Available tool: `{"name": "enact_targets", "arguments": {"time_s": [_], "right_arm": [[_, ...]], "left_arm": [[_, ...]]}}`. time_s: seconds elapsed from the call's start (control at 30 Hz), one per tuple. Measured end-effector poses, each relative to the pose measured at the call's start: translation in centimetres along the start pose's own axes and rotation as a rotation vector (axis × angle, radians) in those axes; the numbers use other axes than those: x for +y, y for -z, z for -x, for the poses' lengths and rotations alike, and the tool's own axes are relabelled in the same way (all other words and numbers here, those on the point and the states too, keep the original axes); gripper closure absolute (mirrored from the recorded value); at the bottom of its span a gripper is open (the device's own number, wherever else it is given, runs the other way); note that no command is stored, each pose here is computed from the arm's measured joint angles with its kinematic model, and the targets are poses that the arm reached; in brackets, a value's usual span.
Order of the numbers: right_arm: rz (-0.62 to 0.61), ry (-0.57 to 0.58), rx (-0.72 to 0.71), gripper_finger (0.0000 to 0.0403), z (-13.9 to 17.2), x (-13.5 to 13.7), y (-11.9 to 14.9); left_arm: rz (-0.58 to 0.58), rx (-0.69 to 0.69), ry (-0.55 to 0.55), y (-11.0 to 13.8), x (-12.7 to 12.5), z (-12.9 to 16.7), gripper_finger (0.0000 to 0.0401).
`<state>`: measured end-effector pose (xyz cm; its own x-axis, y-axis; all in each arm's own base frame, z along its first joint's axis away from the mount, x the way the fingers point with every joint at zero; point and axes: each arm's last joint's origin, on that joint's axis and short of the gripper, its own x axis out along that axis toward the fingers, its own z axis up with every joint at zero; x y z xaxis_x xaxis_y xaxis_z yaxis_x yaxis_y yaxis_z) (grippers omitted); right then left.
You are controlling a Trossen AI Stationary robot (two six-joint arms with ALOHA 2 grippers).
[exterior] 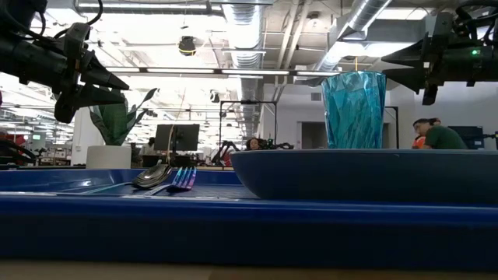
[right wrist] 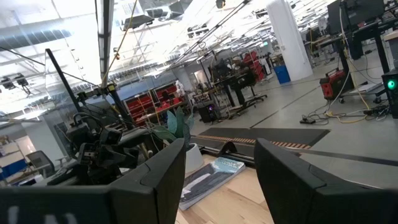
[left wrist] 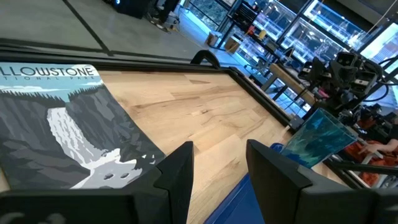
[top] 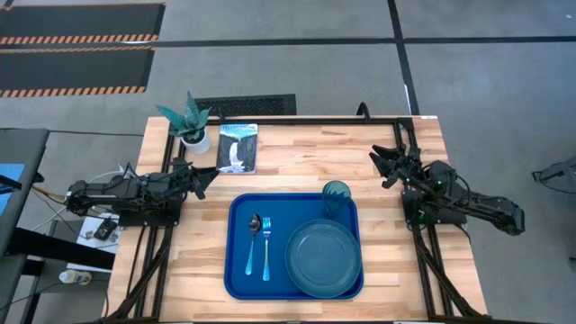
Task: Pick and place plate/cup/fork/spoon on tray
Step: Return to Home Position
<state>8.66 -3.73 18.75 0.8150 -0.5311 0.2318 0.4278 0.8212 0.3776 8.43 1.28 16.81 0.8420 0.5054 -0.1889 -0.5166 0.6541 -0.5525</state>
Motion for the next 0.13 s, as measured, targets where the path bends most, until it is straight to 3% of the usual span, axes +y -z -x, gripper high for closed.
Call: {"name": "enact_targets", "arguments": {"time_s": [0.13], "right_arm": [[0.000, 0.000, 0.000, 0.0189, 0.00, 0.00, 0.00]], "left_arm": [[0.000, 0.000, 0.000, 0.01, 0.01, -0.01, 0.0264]]}}
